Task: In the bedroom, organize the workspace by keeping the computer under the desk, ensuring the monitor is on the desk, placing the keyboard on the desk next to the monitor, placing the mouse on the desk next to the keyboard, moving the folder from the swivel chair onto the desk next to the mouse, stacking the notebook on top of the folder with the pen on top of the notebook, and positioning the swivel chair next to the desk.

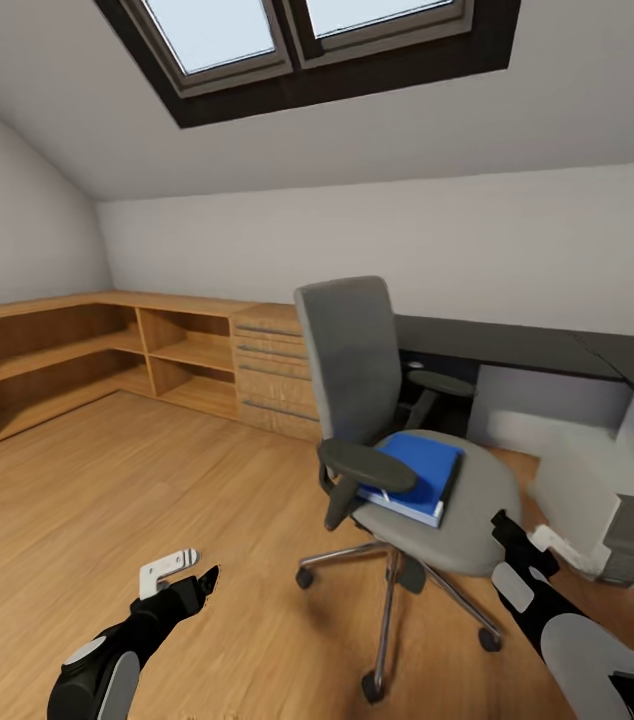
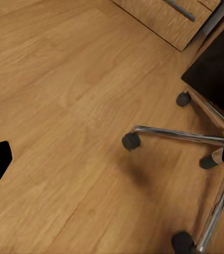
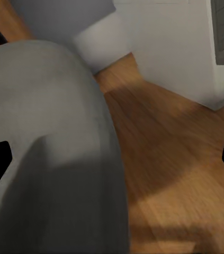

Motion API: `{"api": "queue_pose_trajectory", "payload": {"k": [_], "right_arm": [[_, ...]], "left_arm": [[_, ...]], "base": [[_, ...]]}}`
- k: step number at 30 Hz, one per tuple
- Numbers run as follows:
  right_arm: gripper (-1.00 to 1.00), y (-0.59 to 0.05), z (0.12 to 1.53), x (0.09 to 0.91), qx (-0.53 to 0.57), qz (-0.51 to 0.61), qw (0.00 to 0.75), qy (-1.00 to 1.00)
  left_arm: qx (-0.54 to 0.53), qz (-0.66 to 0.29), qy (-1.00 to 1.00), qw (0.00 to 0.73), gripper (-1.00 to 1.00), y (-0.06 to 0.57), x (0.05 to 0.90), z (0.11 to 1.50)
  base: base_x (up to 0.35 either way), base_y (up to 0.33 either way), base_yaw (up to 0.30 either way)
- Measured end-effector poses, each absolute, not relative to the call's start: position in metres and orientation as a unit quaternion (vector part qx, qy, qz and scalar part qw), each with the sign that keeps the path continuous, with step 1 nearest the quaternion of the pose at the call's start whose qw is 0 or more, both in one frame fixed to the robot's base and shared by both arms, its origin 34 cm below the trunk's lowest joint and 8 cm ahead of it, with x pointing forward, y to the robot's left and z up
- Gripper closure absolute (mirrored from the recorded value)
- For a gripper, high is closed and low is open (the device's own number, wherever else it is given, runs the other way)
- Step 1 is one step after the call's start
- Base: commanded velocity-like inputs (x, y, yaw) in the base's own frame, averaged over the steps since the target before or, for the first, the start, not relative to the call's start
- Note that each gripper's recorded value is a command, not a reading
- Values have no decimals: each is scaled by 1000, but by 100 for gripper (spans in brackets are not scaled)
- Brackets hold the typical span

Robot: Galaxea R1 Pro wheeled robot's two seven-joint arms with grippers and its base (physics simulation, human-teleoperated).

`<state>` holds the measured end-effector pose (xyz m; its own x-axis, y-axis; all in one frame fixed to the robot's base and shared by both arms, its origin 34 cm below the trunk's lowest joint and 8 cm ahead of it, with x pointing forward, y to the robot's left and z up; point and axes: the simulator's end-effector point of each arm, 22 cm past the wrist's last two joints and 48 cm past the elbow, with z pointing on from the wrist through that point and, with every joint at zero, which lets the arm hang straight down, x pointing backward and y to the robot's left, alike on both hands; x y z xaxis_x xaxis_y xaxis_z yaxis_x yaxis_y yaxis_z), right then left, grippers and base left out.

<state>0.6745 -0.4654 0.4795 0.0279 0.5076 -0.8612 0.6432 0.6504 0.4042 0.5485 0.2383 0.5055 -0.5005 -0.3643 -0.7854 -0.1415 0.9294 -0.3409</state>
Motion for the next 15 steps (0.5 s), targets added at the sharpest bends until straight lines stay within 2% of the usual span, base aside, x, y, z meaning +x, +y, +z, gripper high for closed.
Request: {"api": "queue_pose_trajectory", "payload": {"k": [15], "right_arm": [[-100,-469,485,675,414,-61,595,686]], "left_arm": [[-147,-116,859,477,-100,238,548,505]], "base": [[0,0,277]]}}
